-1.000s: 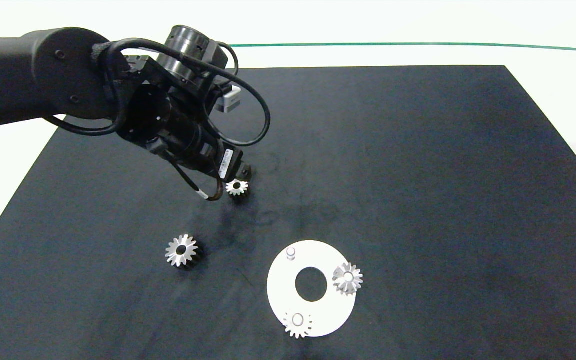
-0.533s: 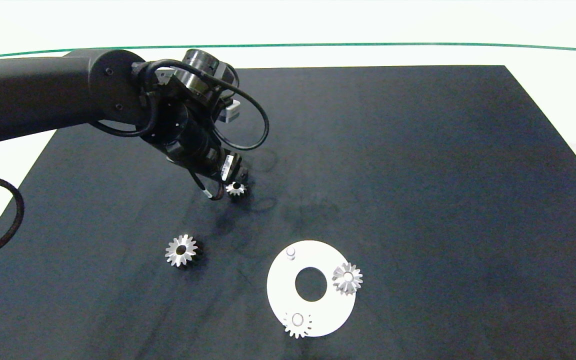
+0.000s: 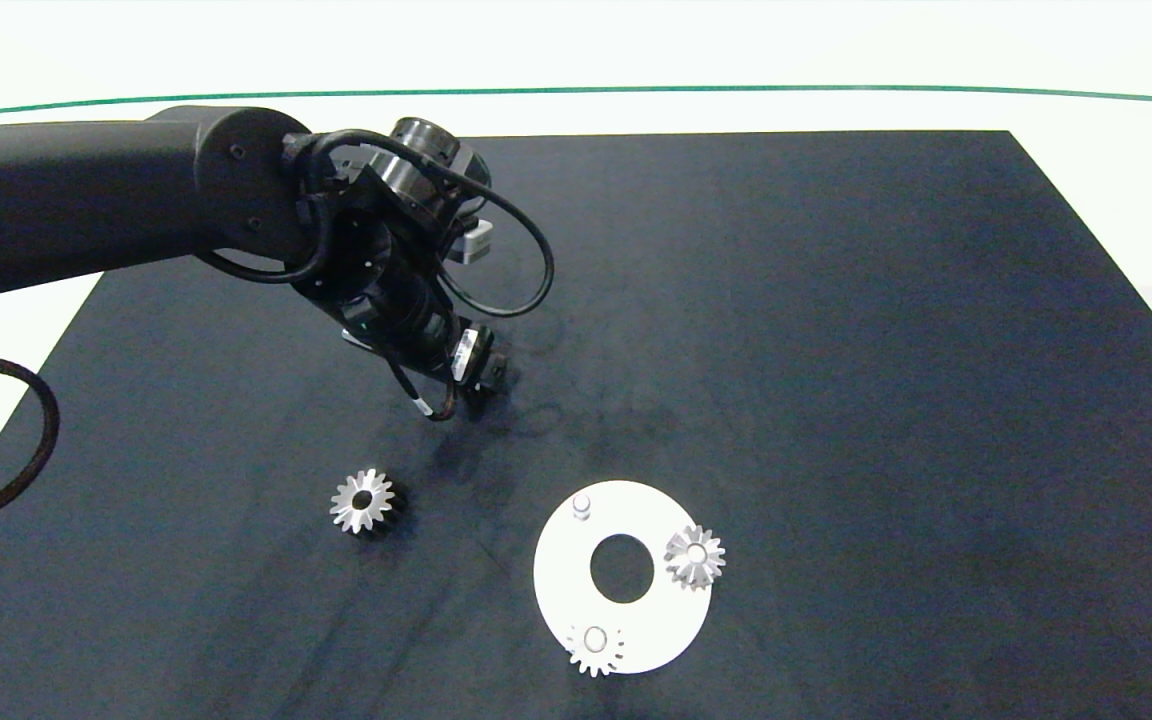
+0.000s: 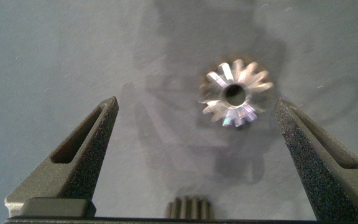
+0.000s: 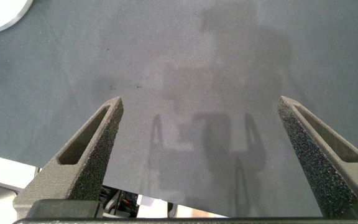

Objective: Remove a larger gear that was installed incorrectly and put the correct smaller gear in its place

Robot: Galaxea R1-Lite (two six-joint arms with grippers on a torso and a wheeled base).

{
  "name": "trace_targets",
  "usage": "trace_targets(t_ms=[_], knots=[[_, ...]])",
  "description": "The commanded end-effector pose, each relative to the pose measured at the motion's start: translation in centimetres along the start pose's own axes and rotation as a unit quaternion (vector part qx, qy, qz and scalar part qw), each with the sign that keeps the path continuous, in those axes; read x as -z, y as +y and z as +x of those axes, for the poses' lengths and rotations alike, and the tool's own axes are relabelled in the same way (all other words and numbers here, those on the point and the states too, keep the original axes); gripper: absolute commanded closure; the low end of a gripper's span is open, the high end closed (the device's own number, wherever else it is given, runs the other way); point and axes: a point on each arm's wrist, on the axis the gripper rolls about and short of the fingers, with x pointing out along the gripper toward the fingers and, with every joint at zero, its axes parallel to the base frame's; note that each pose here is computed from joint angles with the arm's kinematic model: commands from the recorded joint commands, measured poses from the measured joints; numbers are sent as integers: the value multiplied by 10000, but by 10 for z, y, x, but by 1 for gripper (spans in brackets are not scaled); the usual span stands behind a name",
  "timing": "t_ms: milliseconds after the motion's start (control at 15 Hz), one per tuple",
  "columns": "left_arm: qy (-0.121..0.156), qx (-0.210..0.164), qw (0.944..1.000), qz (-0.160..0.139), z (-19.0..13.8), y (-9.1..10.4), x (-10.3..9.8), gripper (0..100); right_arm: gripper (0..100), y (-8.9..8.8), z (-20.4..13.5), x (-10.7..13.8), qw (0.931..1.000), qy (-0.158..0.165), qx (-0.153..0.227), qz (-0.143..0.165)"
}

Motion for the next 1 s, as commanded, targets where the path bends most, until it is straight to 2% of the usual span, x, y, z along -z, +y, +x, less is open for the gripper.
trace_targets(t_ms=[67,533,1000], knots=[[-98,95,9999,73,-9,-9,-1,0,0,0,0,0,10000,2,-6,-7],[-63,200,9996,214,-2,-25,-2,0,0,0,0,0,10000,17,-7,-5],[6,169,9996,208,9,-25,-3,0,0,0,0,0,10000,9,-6,-6]])
